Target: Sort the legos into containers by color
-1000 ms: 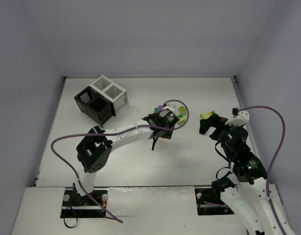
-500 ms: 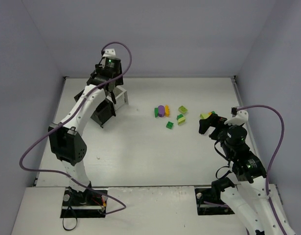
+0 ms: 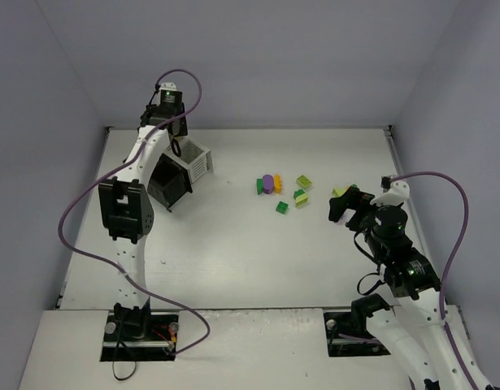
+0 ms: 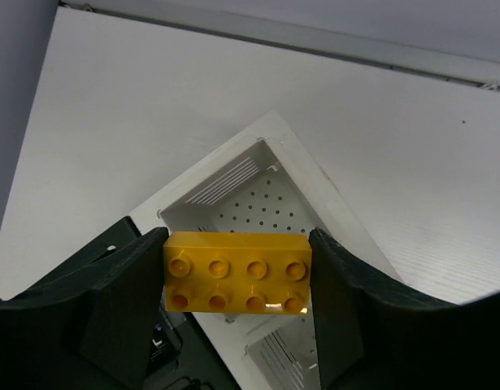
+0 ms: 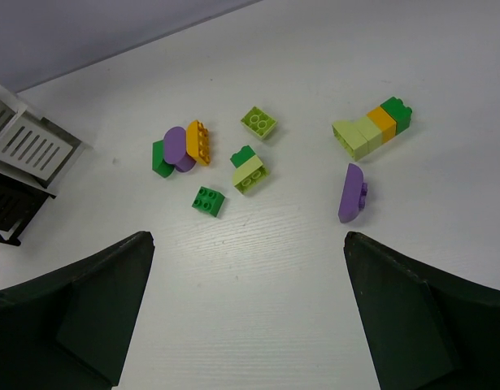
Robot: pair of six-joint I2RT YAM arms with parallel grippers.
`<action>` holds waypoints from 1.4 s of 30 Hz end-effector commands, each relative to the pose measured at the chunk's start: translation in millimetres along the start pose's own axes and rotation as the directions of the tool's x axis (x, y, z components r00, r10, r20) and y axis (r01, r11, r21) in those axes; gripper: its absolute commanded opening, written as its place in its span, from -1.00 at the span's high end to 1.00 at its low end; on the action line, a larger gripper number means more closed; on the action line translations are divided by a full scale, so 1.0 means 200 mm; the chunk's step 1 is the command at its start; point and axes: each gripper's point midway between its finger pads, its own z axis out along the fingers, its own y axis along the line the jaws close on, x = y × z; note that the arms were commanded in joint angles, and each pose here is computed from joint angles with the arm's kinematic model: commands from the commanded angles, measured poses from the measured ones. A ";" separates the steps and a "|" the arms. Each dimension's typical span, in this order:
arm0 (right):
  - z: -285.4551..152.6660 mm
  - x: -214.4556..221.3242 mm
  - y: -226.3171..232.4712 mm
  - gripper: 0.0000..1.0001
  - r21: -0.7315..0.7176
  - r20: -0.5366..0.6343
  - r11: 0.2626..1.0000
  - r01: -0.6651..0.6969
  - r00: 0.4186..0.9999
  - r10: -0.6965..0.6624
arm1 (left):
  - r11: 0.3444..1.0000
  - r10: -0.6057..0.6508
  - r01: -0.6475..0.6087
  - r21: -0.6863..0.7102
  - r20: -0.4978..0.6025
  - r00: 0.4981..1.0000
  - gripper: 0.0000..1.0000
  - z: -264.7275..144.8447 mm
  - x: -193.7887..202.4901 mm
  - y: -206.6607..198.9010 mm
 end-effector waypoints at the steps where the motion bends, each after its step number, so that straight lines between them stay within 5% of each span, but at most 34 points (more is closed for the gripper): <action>1: 0.03 -0.04 0.04 -1.00 -0.026 0.030 1.000 -0.009 1.000 0.010 | 0.998 -0.052 0.050 0.026 0.105 0.993 0.38 -0.08 -0.22 0.03; 5: 0.03 -0.03 0.04 -1.00 -0.021 0.024 1.000 -0.009 1.000 0.010 | 0.998 -0.057 0.055 0.025 0.071 0.996 0.23 -0.02 -0.17 0.04; 10: 0.04 -0.03 0.04 -1.00 -0.027 0.018 1.000 -0.007 1.000 0.007 | 0.998 -0.058 0.056 0.037 0.071 0.996 -0.35 -0.02 -0.17 0.03; 13: 0.03 -0.03 0.04 -1.00 -0.028 0.020 1.000 -0.008 1.000 0.008 | 0.998 -0.057 0.054 0.040 0.075 0.996 -0.49 -0.04 -0.18 0.03; 21: 0.03 -0.03 0.04 -1.00 -0.030 0.020 1.000 -0.009 1.000 0.010 | 0.991 -0.093 0.085 0.107 0.077 0.993 -0.54 -0.16 -0.21 0.00; 26: 0.03 -0.04 0.04 -1.00 -0.029 0.025 1.000 -0.010 1.000 0.011 | 0.951 -0.099 0.058 0.304 0.120 0.988 -0.54 -0.49 -0.21 -0.30; 34: 0.02 -0.05 0.04 -1.00 -0.027 0.038 1.000 -0.014 0.999 0.015 | 0.822 0.049 -0.115 0.558 0.131 0.990 -0.54 -1.03 0.25 -1.00; 42: 0.01 -0.05 0.03 -1.00 -0.021 0.046 1.000 -0.017 0.999 0.018 | 0.761 0.236 -0.244 0.602 0.094 0.967 -0.54 -1.16 0.71 -1.36</action>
